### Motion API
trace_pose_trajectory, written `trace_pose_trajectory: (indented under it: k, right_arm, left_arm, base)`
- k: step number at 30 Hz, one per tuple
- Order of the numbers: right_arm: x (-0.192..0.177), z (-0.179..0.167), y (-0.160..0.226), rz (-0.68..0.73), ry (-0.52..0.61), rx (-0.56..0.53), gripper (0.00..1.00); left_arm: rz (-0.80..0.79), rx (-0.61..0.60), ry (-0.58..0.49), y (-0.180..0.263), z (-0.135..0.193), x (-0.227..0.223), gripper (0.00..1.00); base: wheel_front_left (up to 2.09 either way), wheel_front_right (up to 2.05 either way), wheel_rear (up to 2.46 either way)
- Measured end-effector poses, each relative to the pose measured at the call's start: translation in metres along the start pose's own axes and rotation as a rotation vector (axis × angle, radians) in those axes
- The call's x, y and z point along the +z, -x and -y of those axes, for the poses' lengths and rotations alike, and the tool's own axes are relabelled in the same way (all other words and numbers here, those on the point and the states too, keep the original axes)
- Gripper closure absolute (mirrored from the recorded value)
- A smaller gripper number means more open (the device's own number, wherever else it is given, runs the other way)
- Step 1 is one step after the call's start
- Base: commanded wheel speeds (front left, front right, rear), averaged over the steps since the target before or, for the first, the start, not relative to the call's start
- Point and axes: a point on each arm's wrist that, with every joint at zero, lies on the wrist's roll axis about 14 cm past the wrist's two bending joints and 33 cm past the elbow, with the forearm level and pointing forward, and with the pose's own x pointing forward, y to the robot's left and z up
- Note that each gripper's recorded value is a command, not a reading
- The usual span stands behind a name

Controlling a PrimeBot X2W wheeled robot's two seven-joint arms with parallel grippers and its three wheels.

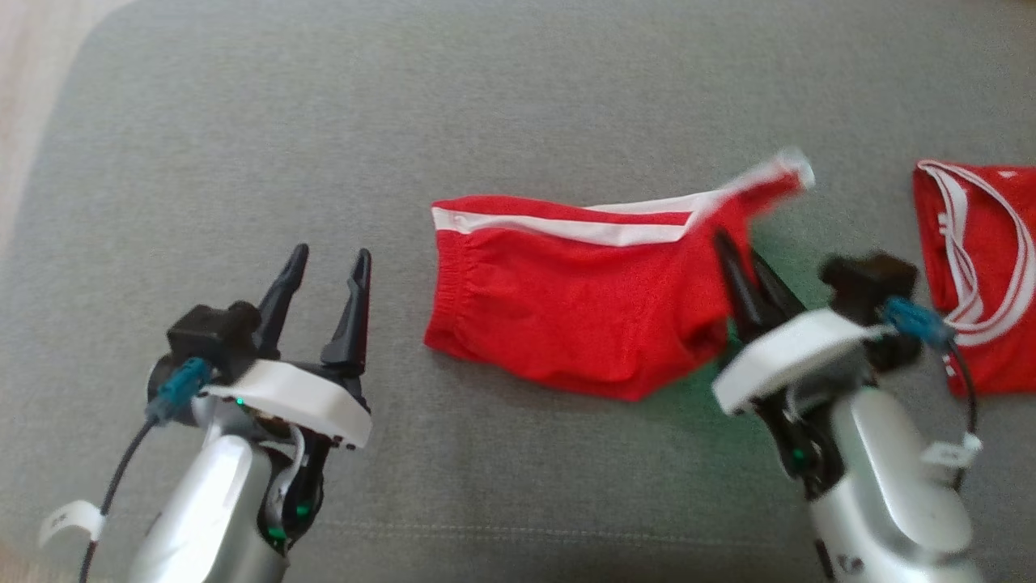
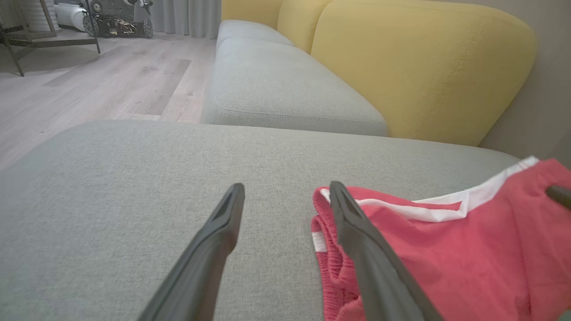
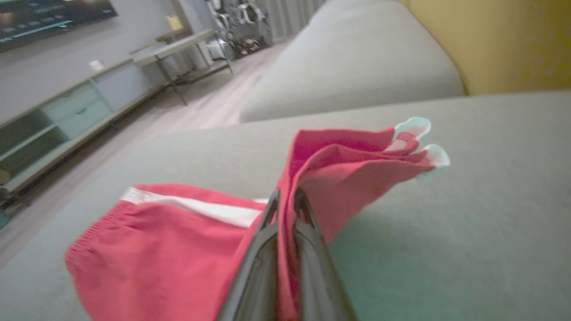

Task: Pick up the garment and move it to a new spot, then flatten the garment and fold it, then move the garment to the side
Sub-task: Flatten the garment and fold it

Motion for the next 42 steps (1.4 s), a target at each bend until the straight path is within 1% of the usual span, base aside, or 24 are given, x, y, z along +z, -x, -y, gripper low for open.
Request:
trace_pose_trajectory:
  k: [2,6,7,12,16,17,18,19,21,24,28,32,36,38,42]
  right_arm:
    - [0.012,-0.027,-0.008,0.012,0.015,0.083,1.00]
    - [0.011,-0.076,-0.018,-0.026,0.008,0.231,1.00]
    - [0.011,-0.076,-0.018,-0.026,0.008,0.231,1.00]
    - [-0.017,-0.124,-0.024,-0.133,0.014,0.380,1.00]
    - [-0.041,-0.138,-0.028,-0.202,-0.006,0.424,1.00]
    - [-0.047,-0.138,-0.029,-0.219,-0.009,0.427,0.87]
    - [-0.052,-0.138,-0.030,-0.229,-0.012,0.429,0.46]
    - [-0.054,-0.139,-0.031,-0.232,-0.015,0.432,0.00]
    - [-0.052,-0.142,-0.032,-0.210,-0.019,0.447,0.00]
    - [-0.036,-0.146,-0.036,-0.138,-0.018,0.463,0.00]
    - [-0.009,-0.137,-0.040,-0.029,-0.043,0.435,0.00]
    - [0.018,-0.105,-0.045,0.078,-0.031,0.339,0.00]
    - [0.043,-0.063,-0.042,0.168,0.019,0.212,0.00]
    - [0.043,-0.041,-0.034,0.173,0.043,0.142,0.00]
    - [0.031,-0.001,-0.009,0.143,0.069,0.011,0.00]
  left_arm:
    - [0.004,0.008,0.000,0.005,-0.001,0.002,0.00]
    - [0.009,0.030,-0.001,0.014,-0.006,0.004,0.00]
    - [0.009,0.030,-0.001,0.014,-0.006,0.004,0.00]
    - [0.019,0.073,0.014,0.024,-0.015,0.006,0.00]
    - [0.014,0.107,0.014,0.029,-0.025,0.003,0.00]
    - [0.008,0.112,0.014,0.030,-0.027,0.000,0.00]
    - [0.001,0.116,0.014,0.030,-0.028,-0.002,0.00]
    - [-0.003,0.120,0.016,0.030,-0.030,-0.003,0.00]
    - [-0.004,0.123,0.020,0.029,-0.031,-0.005,0.00]
    - [-0.010,0.115,0.020,0.025,-0.029,-0.007,0.00]
    - [-0.004,0.096,0.018,0.020,-0.024,-0.007,0.00]
    - [-0.004,0.077,0.010,0.017,-0.020,-0.006,0.00]
    - [0.004,0.066,-0.006,0.013,-0.019,-0.003,0.00]
    - [0.012,0.061,-0.011,0.011,-0.017,0.000,0.00]
    - [0.027,0.047,-0.023,0.008,-0.015,0.005,0.00]
  base:
    - [0.00,0.00,0.00]
    - [0.00,0.00,0.00]
    - [0.00,0.00,0.00]
    - [0.00,0.00,0.00]
    - [0.00,0.00,0.00]
    - [0.00,0.00,0.00]
    - [0.00,0.00,0.00]
    - [0.00,0.00,0.00]
    - [0.00,0.00,0.00]
    - [0.00,0.00,0.00]
    - [0.00,0.00,0.00]
    - [0.00,0.00,0.00]
    - [0.00,0.00,0.00]
    - [0.00,0.00,0.00]
    - [0.00,0.00,0.00]
